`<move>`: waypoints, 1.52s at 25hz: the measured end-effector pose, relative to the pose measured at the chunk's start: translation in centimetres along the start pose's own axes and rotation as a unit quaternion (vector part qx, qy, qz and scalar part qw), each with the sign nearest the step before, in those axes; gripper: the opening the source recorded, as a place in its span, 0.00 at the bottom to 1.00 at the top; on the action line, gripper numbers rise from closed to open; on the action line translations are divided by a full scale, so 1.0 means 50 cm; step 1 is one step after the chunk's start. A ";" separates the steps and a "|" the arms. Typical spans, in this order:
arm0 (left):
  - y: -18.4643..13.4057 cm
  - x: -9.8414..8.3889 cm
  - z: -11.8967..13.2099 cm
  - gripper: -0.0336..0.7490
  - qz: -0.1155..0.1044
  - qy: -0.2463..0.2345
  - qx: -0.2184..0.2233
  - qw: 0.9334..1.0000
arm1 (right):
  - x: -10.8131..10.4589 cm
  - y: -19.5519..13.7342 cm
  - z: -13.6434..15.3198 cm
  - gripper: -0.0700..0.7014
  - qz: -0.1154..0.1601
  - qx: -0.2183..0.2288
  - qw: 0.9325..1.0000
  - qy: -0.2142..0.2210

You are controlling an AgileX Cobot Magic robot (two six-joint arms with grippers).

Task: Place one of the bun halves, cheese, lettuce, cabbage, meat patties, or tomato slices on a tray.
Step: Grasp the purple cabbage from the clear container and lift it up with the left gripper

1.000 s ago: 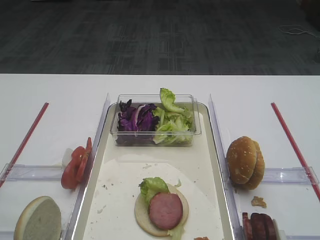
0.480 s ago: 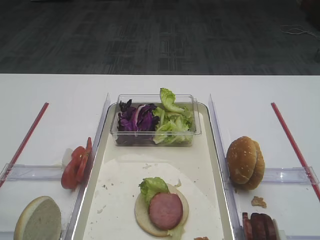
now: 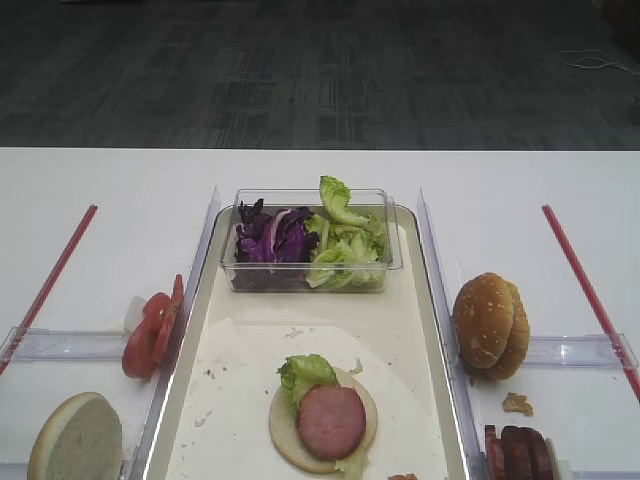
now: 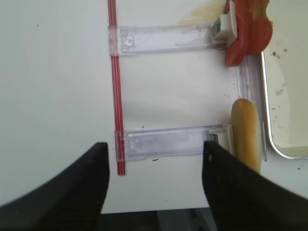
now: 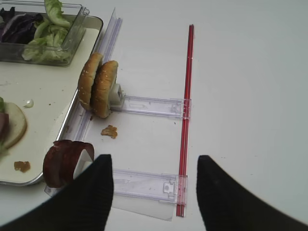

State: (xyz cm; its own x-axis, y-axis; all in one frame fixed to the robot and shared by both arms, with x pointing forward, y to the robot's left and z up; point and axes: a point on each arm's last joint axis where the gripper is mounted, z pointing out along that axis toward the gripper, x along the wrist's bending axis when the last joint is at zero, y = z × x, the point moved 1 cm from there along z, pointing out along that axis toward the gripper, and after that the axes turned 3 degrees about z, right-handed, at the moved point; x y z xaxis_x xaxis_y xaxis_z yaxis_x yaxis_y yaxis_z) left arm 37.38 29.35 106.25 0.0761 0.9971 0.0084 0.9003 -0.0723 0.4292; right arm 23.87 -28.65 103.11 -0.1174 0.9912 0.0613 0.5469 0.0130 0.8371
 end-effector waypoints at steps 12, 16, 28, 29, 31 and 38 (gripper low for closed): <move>0.103 -0.004 0.046 0.56 0.005 -0.015 0.049 0.999 | 0.000 0.000 0.000 0.63 0.000 0.000 1.000 0.000; 0.138 -0.005 0.059 0.56 0.006 -0.020 0.056 0.998 | 0.000 0.000 0.000 0.63 0.000 0.000 1.000 0.000; 0.248 -0.008 0.100 0.56 0.001 -0.032 0.072 0.997 | 0.000 0.000 0.000 0.63 0.000 0.000 1.000 0.000; 0.257 -0.008 0.103 0.56 0.000 -0.033 0.073 0.997 | 0.000 0.000 0.000 0.63 0.000 0.000 1.000 0.000; 0.274 -0.008 0.111 0.56 0.001 -0.033 0.076 0.997 | 0.000 0.000 0.000 0.63 0.000 0.000 1.000 0.000; 0.332 -0.007 0.137 0.56 0.005 -0.034 0.088 0.996 | 0.000 0.000 0.000 0.63 0.000 0.000 1.000 0.000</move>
State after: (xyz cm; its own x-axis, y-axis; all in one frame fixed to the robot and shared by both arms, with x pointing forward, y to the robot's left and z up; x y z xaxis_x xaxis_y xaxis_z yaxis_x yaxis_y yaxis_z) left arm 55.24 27.61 107.17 0.1088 0.9927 -0.0515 0.9600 -0.0915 0.2646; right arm 23.87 -28.65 103.11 -0.1174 0.9912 0.0613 0.5469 0.0130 0.8371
